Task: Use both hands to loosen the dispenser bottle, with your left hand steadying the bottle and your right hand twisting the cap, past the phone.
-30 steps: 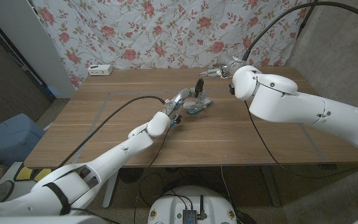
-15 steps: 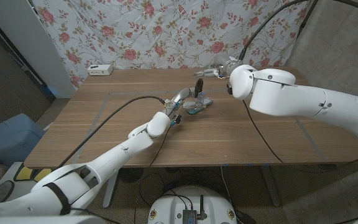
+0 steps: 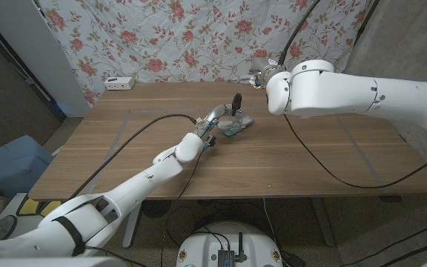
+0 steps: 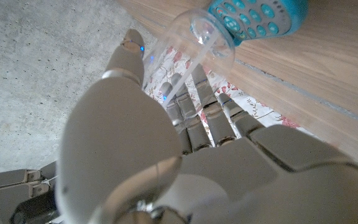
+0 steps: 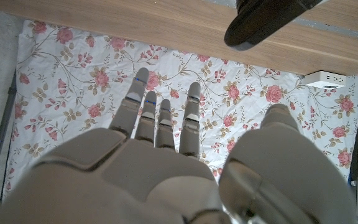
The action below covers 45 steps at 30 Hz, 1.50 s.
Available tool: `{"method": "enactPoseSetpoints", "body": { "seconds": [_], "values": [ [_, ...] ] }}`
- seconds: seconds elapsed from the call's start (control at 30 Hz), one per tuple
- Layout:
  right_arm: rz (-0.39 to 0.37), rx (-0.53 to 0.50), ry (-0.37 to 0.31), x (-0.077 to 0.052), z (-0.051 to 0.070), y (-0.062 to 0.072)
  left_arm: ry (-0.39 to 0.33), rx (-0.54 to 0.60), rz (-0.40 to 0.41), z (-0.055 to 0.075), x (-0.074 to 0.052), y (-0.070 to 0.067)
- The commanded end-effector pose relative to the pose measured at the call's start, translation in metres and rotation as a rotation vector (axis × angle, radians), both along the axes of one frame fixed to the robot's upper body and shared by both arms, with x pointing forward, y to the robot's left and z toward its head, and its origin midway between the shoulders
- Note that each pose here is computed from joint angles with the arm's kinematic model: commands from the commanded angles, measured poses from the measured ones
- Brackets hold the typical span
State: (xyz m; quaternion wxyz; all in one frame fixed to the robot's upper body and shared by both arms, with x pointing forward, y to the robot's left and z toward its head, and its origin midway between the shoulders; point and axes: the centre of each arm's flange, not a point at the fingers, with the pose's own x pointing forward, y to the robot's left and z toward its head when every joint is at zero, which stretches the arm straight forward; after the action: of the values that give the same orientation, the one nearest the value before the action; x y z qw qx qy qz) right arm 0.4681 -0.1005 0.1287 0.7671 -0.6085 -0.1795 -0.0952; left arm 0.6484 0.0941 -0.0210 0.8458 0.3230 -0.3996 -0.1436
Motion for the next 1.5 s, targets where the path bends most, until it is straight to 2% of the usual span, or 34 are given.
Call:
{"method": "enactPoseSetpoints", "body": {
  "seconds": [0.03,0.43,0.83,1.5],
  "values": [
    [-0.036,-0.01,0.117,-0.004,-0.027,0.008,0.004,-0.001,0.004,0.0,0.001,0.002],
    [-0.029,-0.039,0.139,-0.006,-0.027,0.017,0.008,0.0,0.002,0.0,0.003,0.003],
    [-0.042,-0.082,0.146,-0.001,-0.027,0.028,0.014,-0.002,-0.003,-0.001,0.005,0.003],
    [-0.079,-0.08,0.151,0.013,-0.026,0.027,0.02,0.001,-0.012,0.001,0.009,0.001]
  ]
}}
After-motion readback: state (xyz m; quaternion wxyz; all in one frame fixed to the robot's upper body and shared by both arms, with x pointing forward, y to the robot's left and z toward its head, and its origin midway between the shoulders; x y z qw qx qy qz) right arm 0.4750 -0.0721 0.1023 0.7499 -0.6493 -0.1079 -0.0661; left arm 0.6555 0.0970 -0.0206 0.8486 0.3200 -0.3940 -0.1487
